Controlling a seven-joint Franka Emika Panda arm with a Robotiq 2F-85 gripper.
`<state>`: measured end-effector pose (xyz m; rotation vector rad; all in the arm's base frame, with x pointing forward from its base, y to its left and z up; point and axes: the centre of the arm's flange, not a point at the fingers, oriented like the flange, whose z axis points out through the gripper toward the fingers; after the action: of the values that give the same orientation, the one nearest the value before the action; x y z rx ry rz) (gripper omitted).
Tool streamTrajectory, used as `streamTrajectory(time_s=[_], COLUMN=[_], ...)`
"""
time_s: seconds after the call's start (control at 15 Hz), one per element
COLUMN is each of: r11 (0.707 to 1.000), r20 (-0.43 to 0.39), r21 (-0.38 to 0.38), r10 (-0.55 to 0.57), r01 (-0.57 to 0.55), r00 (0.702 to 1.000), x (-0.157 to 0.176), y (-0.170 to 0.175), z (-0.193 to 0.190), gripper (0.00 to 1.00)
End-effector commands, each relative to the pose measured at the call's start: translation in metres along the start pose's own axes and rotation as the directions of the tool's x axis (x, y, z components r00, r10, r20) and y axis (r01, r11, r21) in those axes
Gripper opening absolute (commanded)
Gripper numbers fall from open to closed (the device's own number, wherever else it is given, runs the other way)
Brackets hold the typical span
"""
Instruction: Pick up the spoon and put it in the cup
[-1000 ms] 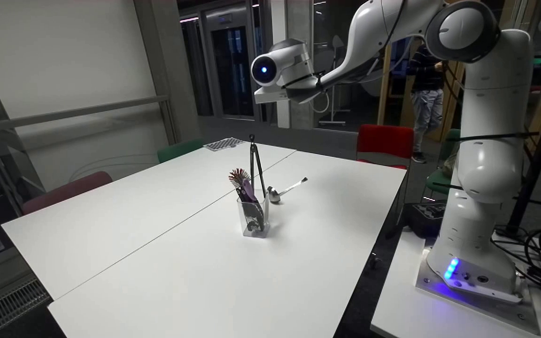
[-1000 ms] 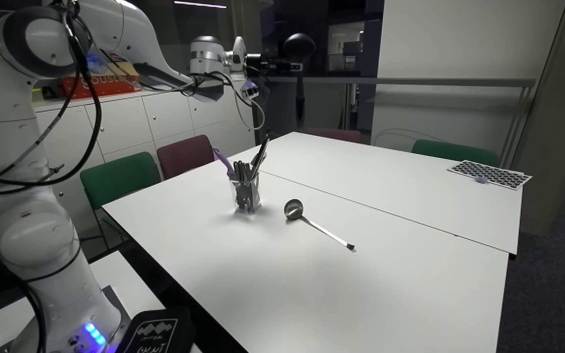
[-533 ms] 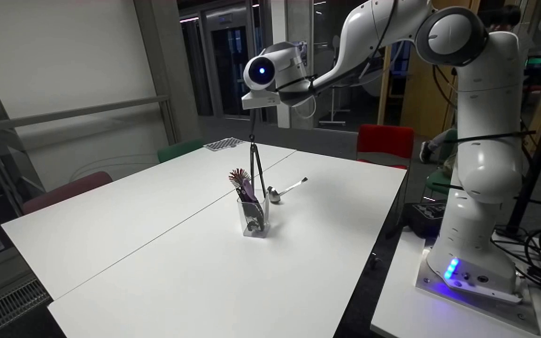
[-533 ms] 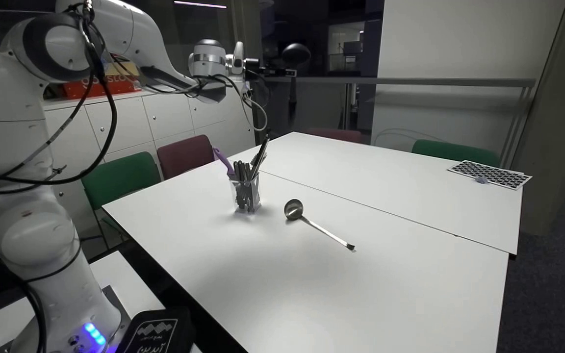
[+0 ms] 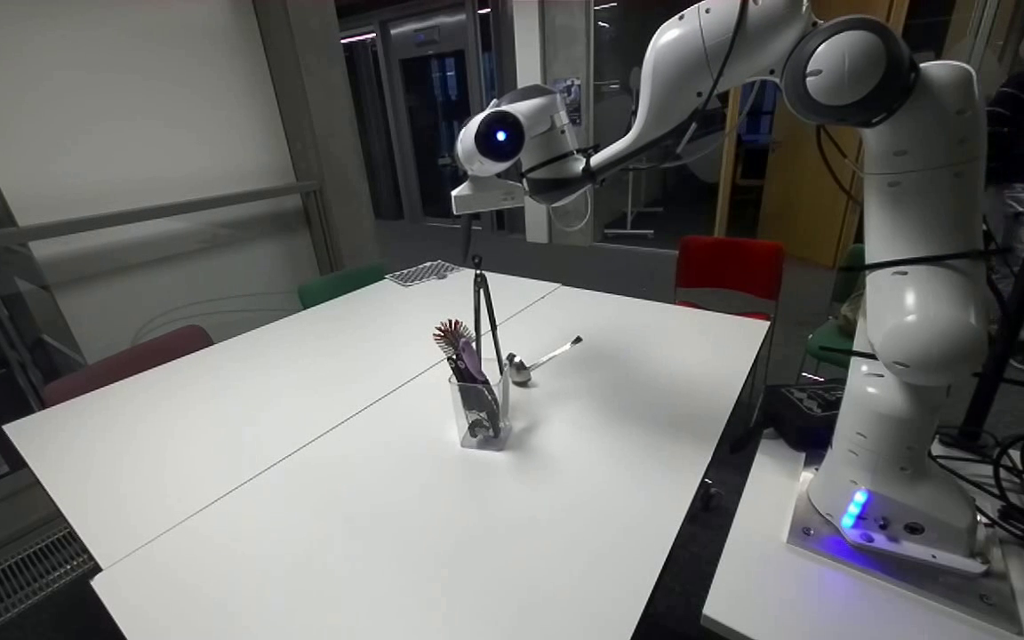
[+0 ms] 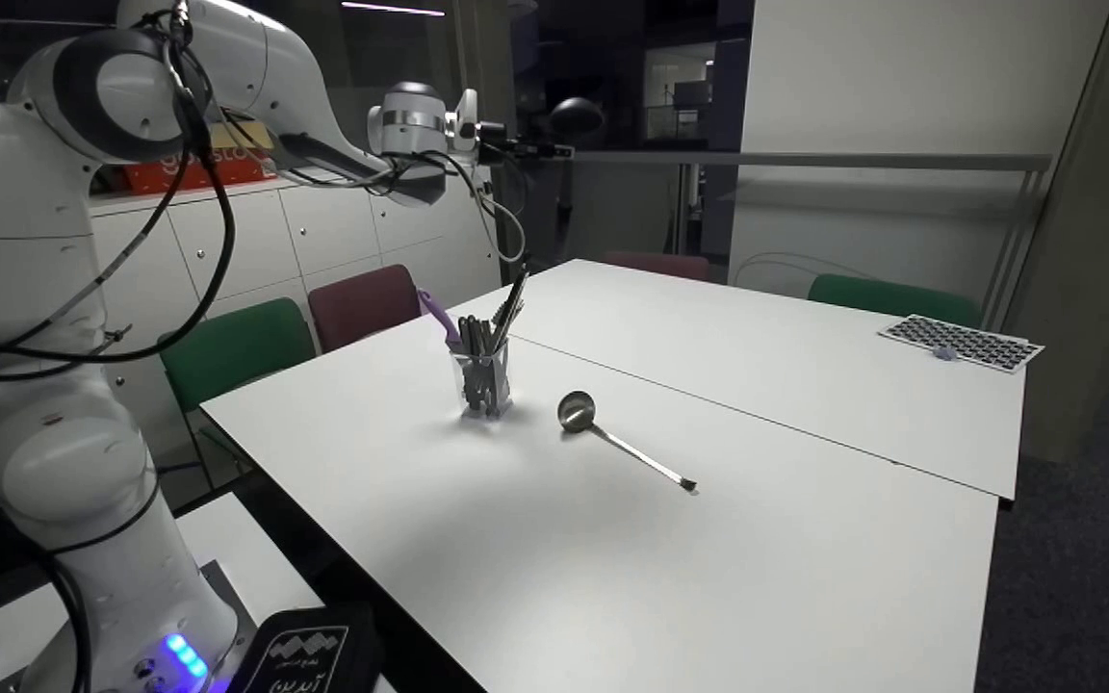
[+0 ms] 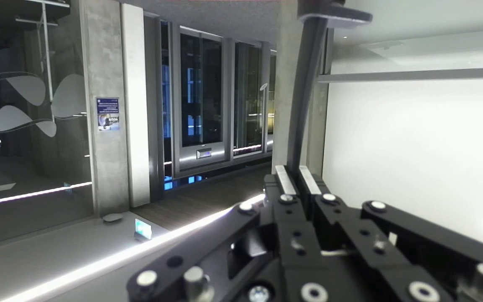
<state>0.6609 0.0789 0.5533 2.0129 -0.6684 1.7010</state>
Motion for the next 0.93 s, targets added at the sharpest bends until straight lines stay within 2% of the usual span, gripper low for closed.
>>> streamTrajectory(time_s=[0.0,0.2,0.27,0.87], r11=[1.0,1.0,1.0,1.0], r20=[-0.016,-0.013,0.001,0.0], r21=[0.03,0.024,0.006,0.004], r10=[0.01,0.02,0.004,0.006], r01=[-0.01,-0.019,-0.004,-0.006], r00=[1.0,1.0,1.0,1.0], x=[0.014,0.014,0.001,0.001], y=[0.006,0.01,0.0,0.001], z=[-0.001,-0.003,0.0,0.0], gripper=[0.02,0.02,0.06,0.06])
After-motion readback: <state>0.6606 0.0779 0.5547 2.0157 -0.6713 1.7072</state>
